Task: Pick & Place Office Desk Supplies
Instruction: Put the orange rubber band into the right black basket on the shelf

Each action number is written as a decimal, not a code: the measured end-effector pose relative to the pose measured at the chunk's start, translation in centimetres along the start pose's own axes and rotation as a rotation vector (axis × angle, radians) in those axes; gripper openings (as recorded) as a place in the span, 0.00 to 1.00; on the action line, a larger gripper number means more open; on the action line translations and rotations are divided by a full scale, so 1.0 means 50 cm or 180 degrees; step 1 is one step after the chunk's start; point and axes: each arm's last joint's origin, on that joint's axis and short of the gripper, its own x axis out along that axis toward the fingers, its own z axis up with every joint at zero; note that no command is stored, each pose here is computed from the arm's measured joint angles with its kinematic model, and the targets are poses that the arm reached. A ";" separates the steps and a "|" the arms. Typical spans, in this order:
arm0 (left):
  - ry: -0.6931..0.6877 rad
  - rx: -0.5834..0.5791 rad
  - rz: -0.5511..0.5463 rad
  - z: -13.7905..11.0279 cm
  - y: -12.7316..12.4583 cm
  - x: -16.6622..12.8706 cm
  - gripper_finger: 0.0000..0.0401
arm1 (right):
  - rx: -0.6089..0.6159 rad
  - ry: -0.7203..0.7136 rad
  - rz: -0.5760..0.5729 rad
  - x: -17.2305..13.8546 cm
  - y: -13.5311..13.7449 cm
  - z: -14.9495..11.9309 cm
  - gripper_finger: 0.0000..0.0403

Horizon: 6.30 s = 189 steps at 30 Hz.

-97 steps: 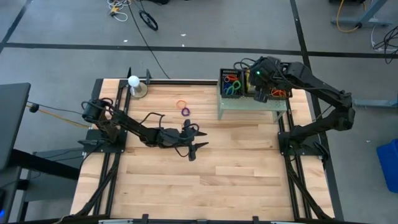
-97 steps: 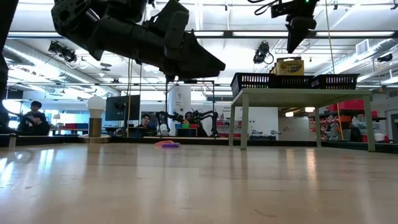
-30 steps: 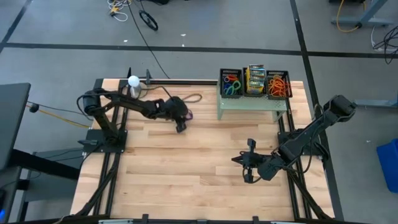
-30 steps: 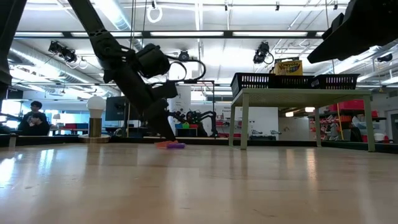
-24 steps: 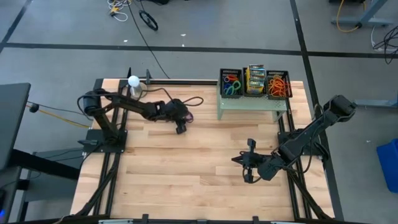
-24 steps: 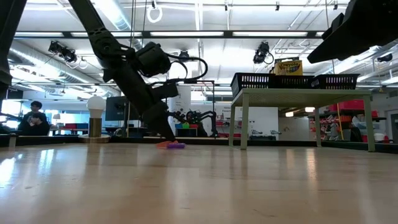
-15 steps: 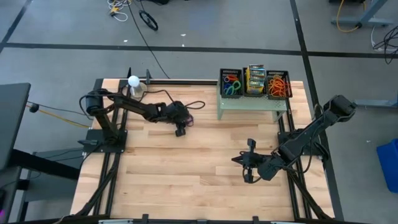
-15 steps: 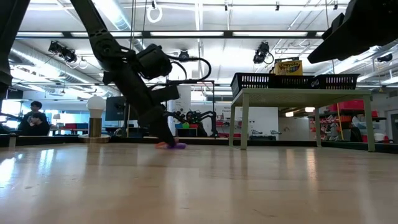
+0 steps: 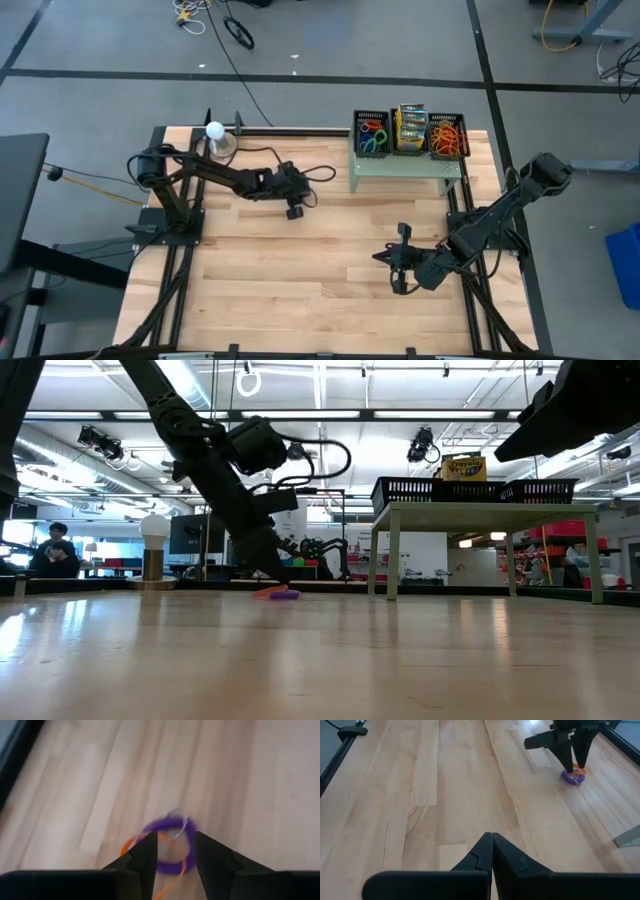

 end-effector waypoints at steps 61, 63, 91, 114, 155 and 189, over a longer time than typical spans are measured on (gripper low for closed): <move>-0.1263 0.0144 -0.1534 0.073 -0.252 -0.132 0.01 | -0.0903 -0.0633 -0.0825 0.204 0.045 -0.050 0.39; -0.1311 0.0142 -0.1554 0.072 -0.259 -0.127 0.01 | -0.0876 -0.0683 -0.0871 0.215 0.038 -0.049 0.39; -0.1483 0.0109 -0.1505 0.079 -0.265 -0.125 0.18 | -0.1015 -0.0875 -0.0595 0.256 -0.005 -0.023 0.04; -0.1237 0.0053 -0.1237 0.093 -0.144 -0.165 0.32 | -0.0618 -0.0709 -0.2328 -0.142 -0.157 0.131 0.01; -0.1165 -0.0056 -0.0981 0.092 -0.129 -0.158 0.32 | 0.0438 0.1581 -0.4338 -0.141 -0.506 0.062 0.35; -0.0381 -0.1246 -0.0615 0.052 -0.018 -0.102 0.32 | 0.2556 0.1154 -0.3976 -0.245 -0.548 0.135 0.54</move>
